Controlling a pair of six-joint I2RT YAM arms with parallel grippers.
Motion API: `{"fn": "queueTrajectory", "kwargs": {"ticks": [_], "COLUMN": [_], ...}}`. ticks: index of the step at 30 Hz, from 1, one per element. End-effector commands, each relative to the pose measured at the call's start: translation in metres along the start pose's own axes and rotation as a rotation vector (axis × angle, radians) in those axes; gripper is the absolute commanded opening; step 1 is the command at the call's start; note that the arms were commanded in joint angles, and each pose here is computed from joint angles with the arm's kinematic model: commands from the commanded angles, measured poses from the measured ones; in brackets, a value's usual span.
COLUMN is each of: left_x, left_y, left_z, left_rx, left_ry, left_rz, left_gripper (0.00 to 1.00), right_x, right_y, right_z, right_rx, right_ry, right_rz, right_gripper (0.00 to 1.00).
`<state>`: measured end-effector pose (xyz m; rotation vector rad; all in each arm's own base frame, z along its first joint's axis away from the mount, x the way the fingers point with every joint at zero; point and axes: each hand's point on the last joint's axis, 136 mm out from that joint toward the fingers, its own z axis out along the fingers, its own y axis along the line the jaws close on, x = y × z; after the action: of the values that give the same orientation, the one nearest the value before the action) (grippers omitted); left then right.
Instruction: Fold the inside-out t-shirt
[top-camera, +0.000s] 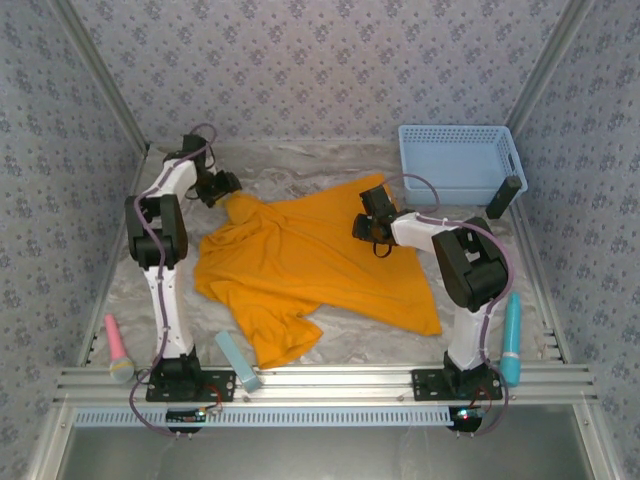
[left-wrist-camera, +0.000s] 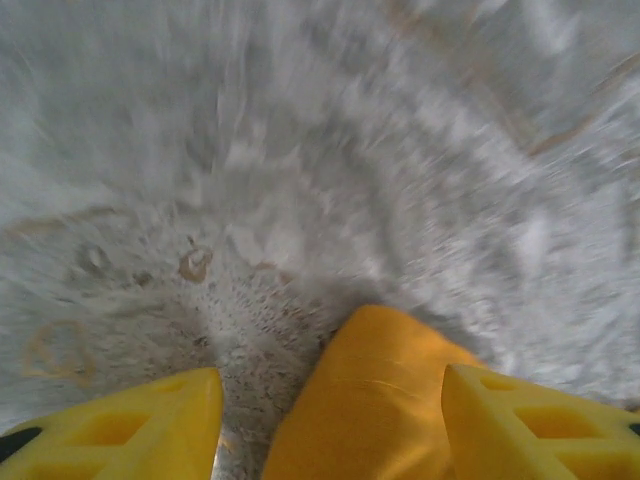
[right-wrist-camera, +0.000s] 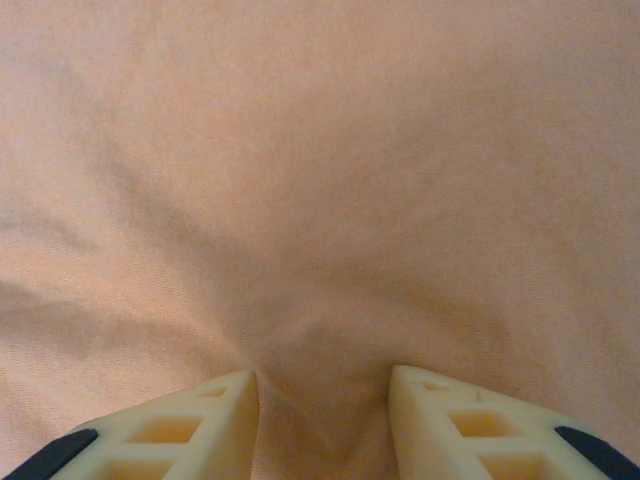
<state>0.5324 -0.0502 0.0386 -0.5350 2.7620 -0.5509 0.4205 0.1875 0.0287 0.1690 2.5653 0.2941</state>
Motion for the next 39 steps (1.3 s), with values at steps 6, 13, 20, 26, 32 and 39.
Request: {"fn": "queueTrajectory", "kwargs": {"ticks": [6, 13, 20, 26, 32, 39], "left_x": [0.032, 0.010, -0.005, -0.043, -0.092, -0.061], "left_y": [-0.040, -0.120, -0.174, -0.169, -0.111, -0.144], "left_z": [0.001, -0.050, -0.112, -0.088, -0.054, -0.027], "left_rx": [0.175, 0.524, 0.468, 0.176, -0.105, 0.183], "left_ry": [0.146, 0.024, -0.357, -0.644, -0.728, -0.589], "left_rz": [0.069, 0.286, 0.773, 0.947, 0.624, 0.624], "left_gripper": [0.27, 0.00, 0.00, 0.00, 0.52, 0.57], "right_x": [0.009, 0.004, -0.003, -0.002, 0.003, 0.007], "right_y": [-0.016, -0.025, -0.030, -0.025, -0.021, -0.025], "right_z": [-0.001, -0.001, -0.005, 0.001, 0.003, -0.002], "right_rx": [0.040, 0.035, 0.038, 0.021, 0.028, 0.048], "right_ry": [0.065, 0.061, 0.034, 0.041, 0.052, 0.058], "right_rz": [-0.003, 0.030, 0.032, 0.036, 0.024, -0.002], "right_gripper": [0.41, 0.41, 0.41, 0.42, 0.44, 0.44]}}
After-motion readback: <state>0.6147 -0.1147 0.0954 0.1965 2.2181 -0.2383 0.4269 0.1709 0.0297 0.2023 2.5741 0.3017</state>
